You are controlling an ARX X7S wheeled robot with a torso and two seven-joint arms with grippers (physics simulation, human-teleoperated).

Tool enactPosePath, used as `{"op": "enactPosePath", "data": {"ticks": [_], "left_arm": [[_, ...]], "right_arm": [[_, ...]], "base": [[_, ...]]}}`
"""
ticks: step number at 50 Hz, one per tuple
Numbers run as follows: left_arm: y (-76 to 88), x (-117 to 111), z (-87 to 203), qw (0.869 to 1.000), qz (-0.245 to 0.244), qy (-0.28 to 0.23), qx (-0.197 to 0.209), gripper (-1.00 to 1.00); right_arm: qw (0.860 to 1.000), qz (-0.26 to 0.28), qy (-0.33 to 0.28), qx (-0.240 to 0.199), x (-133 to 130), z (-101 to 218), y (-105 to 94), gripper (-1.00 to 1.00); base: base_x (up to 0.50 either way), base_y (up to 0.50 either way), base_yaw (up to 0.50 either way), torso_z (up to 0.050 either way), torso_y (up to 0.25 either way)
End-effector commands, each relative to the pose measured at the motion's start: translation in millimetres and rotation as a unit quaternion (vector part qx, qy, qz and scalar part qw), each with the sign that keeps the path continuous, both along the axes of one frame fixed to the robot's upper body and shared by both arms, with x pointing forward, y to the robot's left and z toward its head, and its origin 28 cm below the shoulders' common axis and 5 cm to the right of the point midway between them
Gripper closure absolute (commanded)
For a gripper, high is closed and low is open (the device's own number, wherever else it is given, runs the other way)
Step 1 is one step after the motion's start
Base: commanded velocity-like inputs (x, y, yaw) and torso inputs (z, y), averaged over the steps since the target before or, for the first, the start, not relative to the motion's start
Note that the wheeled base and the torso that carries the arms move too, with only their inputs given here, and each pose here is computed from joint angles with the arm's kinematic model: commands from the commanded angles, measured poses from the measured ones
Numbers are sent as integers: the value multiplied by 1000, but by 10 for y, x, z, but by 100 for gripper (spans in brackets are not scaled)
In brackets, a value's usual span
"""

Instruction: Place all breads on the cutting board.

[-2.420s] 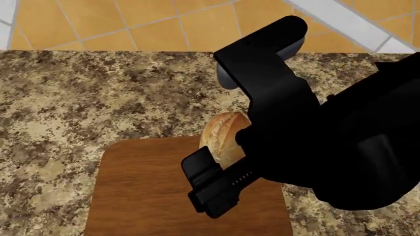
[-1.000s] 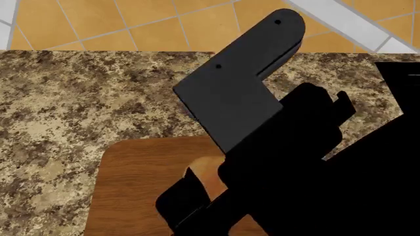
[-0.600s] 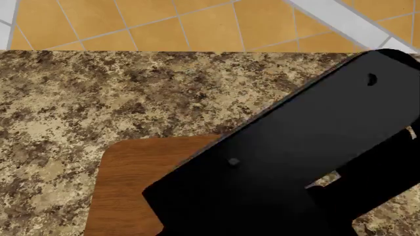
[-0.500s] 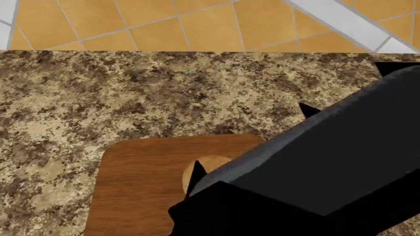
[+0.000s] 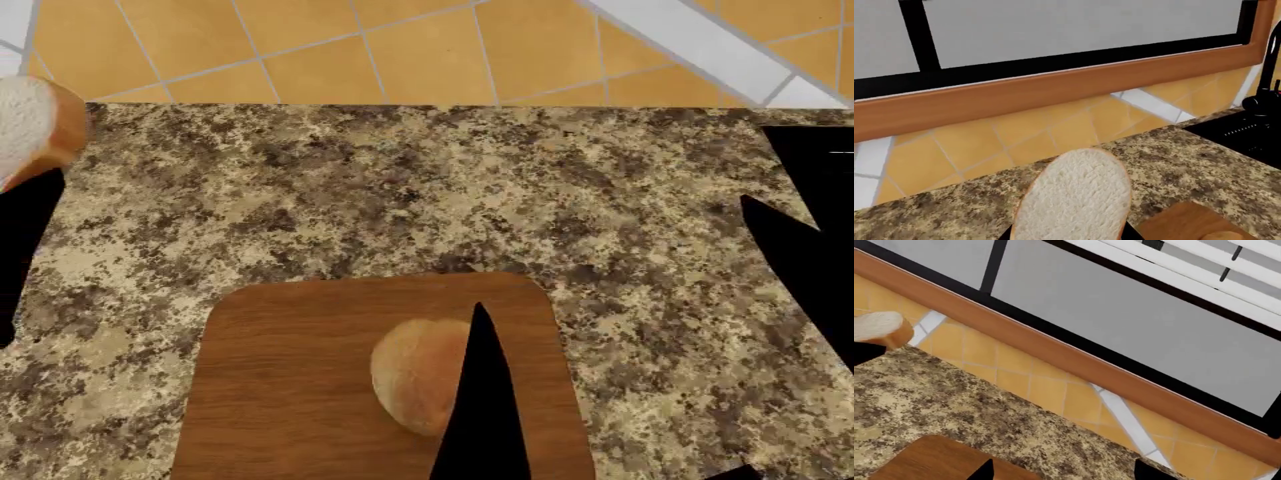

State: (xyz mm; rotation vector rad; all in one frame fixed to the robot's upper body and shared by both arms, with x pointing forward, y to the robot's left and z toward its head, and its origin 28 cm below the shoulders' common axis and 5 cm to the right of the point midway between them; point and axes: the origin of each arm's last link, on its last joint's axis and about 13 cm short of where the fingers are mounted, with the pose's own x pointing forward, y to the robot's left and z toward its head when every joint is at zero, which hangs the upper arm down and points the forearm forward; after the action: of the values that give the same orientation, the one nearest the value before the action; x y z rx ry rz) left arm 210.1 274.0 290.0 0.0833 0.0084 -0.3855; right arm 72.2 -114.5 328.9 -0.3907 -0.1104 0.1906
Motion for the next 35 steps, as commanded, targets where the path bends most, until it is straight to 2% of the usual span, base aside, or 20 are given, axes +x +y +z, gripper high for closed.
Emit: {"op": "enactPosePath", "data": {"ticks": [1, 2, 4, 11, 13, 14, 15, 16, 19, 24, 35], "left_arm": [[-132, 97, 52, 996, -41, 60, 45, 100], [-144, 106, 45, 996, -42, 56, 55, 100], [-160, 109, 51, 995, -47, 64, 60, 100], [-249, 132, 85, 990, -69, 90, 89, 100], [-291, 159, 131, 988, -74, 90, 100, 100], [-320, 176, 145, 987, -78, 92, 105, 100], [-330, 183, 143, 987, -77, 90, 111, 100], [-357, 202, 125, 985, -79, 102, 114, 100], [-407, 222, 76, 980, -85, 136, 121, 100], [-522, 297, -21, 975, -86, 139, 153, 100], [-736, 347, -103, 965, -109, 159, 180, 100]], "right_arm": [[1000, -6, -5, -2, 17, -35, -16, -100], [999, 20, -9, 25, 11, -13, 18, -100], [1000, 12, -8, 14, 16, -21, 11, -100], [999, 25, -11, 21, 11, -2, 38, -100], [998, 49, -15, 37, -3, 25, 72, -100], [999, 36, -15, 25, 6, 20, 69, -100], [998, 43, -15, 32, 5, 26, 81, -100], [1000, 18, -8, 12, 22, -1, 54, -100], [999, 23, -10, 22, 9, 8, 47, -100], [999, 29, -12, 31, -7, 19, 43, -100], [999, 19, -11, 34, -10, -62, -68, -100]], "base": [[0, 0, 0, 0, 0], [0, 0, 0, 0, 0], [0, 0, 0, 0, 0], [0, 0, 0, 0, 0], [0, 0, 0, 0, 0], [0, 0, 0, 0, 0], [0, 0, 0, 0, 0], [0, 0, 0, 0, 0], [0, 0, 0, 0, 0], [0, 0, 0, 0, 0], [0, 0, 0, 0, 0]]}}
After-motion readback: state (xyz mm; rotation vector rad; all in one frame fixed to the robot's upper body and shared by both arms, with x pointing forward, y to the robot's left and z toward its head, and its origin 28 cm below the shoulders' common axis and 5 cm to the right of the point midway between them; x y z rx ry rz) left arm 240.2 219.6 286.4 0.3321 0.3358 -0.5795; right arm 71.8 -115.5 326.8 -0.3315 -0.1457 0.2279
